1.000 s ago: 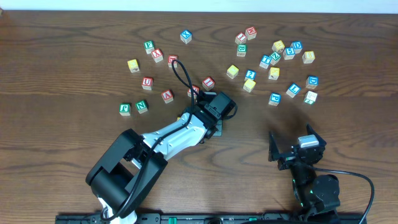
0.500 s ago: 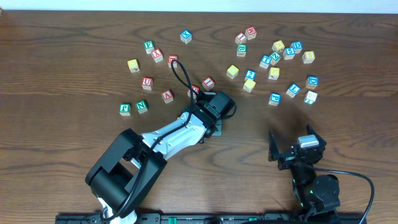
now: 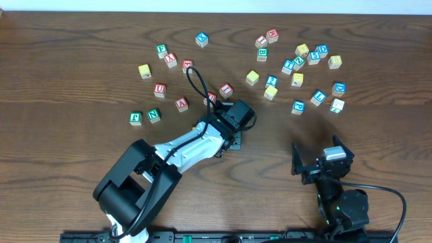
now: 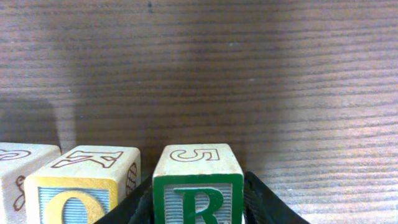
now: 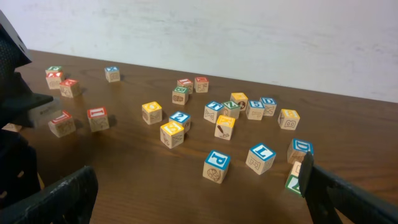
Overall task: Spell out CORL
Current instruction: 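Lower the R block to the right of the O block, then open the left gripper and retract the left arm toward rest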
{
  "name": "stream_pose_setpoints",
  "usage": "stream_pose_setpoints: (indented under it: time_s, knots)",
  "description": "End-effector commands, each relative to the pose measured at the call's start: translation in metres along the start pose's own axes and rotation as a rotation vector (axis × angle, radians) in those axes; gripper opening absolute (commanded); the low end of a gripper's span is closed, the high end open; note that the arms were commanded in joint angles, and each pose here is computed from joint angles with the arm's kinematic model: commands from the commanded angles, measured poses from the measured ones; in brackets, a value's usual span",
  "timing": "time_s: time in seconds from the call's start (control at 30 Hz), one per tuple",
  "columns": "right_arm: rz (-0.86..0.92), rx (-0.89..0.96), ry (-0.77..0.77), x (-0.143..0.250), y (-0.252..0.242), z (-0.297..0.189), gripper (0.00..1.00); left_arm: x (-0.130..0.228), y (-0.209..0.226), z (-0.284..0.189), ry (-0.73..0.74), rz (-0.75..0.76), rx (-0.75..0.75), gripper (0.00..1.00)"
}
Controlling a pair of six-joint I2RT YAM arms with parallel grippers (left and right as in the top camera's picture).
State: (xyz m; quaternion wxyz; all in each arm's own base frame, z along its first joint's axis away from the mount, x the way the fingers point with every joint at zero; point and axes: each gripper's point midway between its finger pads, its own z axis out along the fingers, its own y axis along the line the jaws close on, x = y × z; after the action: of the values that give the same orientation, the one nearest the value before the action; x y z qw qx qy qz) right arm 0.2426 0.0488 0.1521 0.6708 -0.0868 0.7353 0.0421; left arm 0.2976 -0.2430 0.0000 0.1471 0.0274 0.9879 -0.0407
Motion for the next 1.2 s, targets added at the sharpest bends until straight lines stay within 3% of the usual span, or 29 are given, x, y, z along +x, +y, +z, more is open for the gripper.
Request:
stream_pose_setpoints:
  time_s: [0.0,0.67,1.17]
  knots:
    - [-0.012,0.008,0.0,0.0,-0.002,0.0,0.99,0.007,0.003,0.006,0.028,0.002,-0.008,0.4]
    - [-0.012,0.007,0.0,0.0,-0.002,0.0,0.99,-0.012,-0.006,-0.006,-0.02,0.027,0.0,0.4]
    - [-0.011,0.007,0.0,0.0,-0.002,0.0,0.99,-0.035,-0.005,-0.047,-0.135,0.048,0.014,0.44]
